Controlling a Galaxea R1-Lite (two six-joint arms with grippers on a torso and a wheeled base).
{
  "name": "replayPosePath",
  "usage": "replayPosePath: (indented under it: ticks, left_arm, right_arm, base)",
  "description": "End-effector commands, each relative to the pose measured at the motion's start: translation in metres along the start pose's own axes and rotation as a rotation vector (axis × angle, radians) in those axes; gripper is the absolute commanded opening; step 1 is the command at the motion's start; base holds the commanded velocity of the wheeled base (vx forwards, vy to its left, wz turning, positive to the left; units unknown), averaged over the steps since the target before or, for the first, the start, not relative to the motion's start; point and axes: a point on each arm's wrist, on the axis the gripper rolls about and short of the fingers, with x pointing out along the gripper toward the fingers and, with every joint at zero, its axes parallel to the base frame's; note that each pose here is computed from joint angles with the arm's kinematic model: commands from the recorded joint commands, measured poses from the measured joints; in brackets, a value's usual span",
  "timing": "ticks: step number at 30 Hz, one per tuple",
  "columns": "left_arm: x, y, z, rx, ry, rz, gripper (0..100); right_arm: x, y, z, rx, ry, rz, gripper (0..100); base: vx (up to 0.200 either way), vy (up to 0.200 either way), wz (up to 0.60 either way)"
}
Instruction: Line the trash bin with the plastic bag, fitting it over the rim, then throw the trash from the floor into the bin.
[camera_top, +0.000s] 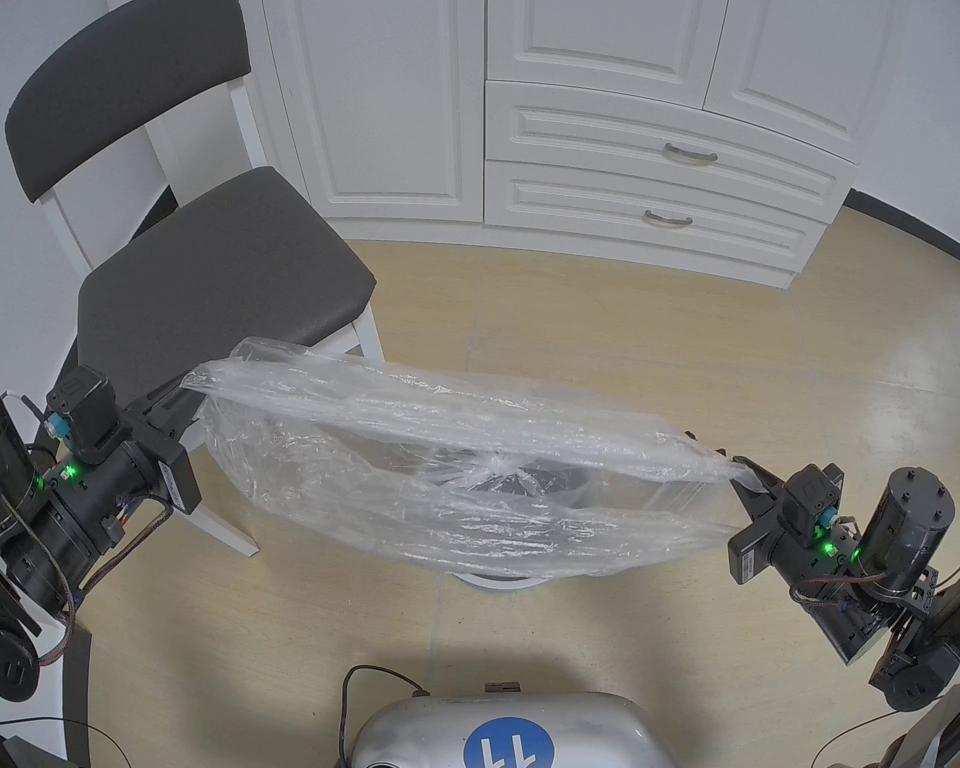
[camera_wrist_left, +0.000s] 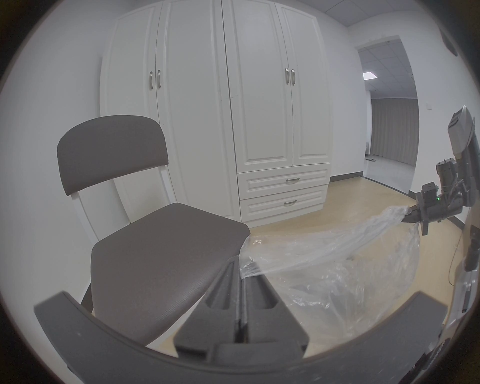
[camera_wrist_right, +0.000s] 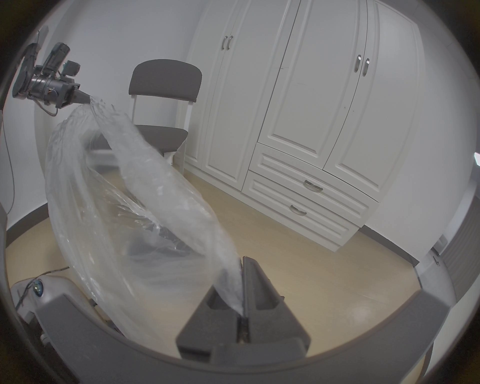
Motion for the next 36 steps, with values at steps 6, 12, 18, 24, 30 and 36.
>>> replayPosePath:
  ticks: [6,12,18,24,30,36]
  left_arm:
    - [0.003,0.0,-0.004,0.003,0.021,0.006,0]
    - [0.004,0.0,-0.007,0.005,0.03,0.007,0]
    - [0.004,0.005,-0.007,0.008,0.034,0.031,0]
    - [0.005,0.008,-0.008,0.009,0.041,0.045,0]
    - [0.004,0.008,-0.009,0.012,0.044,0.044,0]
    - [0.005,0.007,-0.01,0.024,0.046,0.036,0]
  right_arm:
    - [0.002,-0.008,-0.004,-0.016,0.018,-0.033,0]
    - [-0.001,-0.008,-0.007,-0.036,0.03,-0.033,0]
    - [-0.002,-0.012,-0.013,-0.072,0.057,-0.042,0]
    - [-0.005,-0.012,-0.017,-0.099,0.076,-0.039,0]
    - [-0.007,-0.014,-0.015,-0.097,0.066,-0.044,0]
    - [-0.006,-0.013,-0.014,-0.095,0.062,-0.042,0]
  base:
    - [0.0,0.0,0.0]
    - [0.0,0.0,0.0]
    - [0.0,0.0,0.0]
    - [0.0,0.0,0.0]
    - [0.0,0.0,0.0]
    - [0.0,0.0,0.0]
